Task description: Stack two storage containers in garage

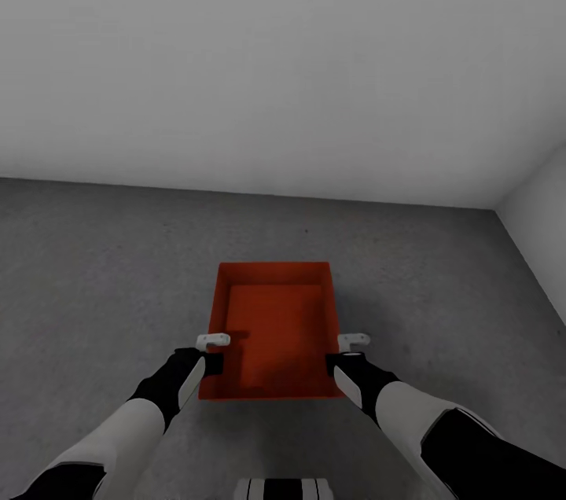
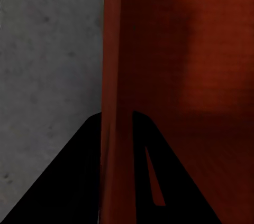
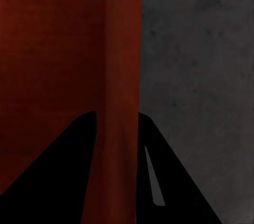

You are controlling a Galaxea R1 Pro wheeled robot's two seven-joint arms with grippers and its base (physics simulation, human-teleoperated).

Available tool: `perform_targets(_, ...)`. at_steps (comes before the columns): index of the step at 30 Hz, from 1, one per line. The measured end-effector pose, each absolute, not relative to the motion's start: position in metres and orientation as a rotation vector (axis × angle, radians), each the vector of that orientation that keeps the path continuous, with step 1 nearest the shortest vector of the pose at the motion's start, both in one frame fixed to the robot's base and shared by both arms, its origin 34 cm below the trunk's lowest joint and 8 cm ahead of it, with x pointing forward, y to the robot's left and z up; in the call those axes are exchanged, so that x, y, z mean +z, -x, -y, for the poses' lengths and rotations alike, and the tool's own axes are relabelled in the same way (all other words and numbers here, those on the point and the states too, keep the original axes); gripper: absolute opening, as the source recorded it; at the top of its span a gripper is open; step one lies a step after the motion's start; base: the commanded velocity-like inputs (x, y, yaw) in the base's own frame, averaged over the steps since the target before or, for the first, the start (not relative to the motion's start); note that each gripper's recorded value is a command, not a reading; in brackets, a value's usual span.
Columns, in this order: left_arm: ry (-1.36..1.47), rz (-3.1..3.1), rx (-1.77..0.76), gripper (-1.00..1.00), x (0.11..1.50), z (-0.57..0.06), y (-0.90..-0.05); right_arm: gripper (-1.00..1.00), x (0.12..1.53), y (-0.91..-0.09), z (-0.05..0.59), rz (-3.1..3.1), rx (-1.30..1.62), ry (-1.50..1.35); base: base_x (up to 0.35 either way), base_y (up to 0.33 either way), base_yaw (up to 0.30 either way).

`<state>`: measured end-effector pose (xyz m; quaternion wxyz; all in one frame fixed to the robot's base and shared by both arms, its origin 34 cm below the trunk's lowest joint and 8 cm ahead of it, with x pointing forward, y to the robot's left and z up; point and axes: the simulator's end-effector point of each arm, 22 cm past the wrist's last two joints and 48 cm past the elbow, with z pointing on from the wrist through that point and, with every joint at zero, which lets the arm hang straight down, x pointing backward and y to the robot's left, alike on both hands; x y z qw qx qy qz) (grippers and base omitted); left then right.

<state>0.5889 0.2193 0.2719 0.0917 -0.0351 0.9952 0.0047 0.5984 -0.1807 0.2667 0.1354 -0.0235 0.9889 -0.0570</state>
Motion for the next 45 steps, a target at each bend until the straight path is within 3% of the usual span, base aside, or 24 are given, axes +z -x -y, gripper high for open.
perform_targets(45,0.107,-2.953,0.014,-1.0,0.2722,-0.2196,-0.59,-1.0,0.2674,-0.5998,0.1804,-2.861,-0.166,0.065,0.0,0.0,-0.01)
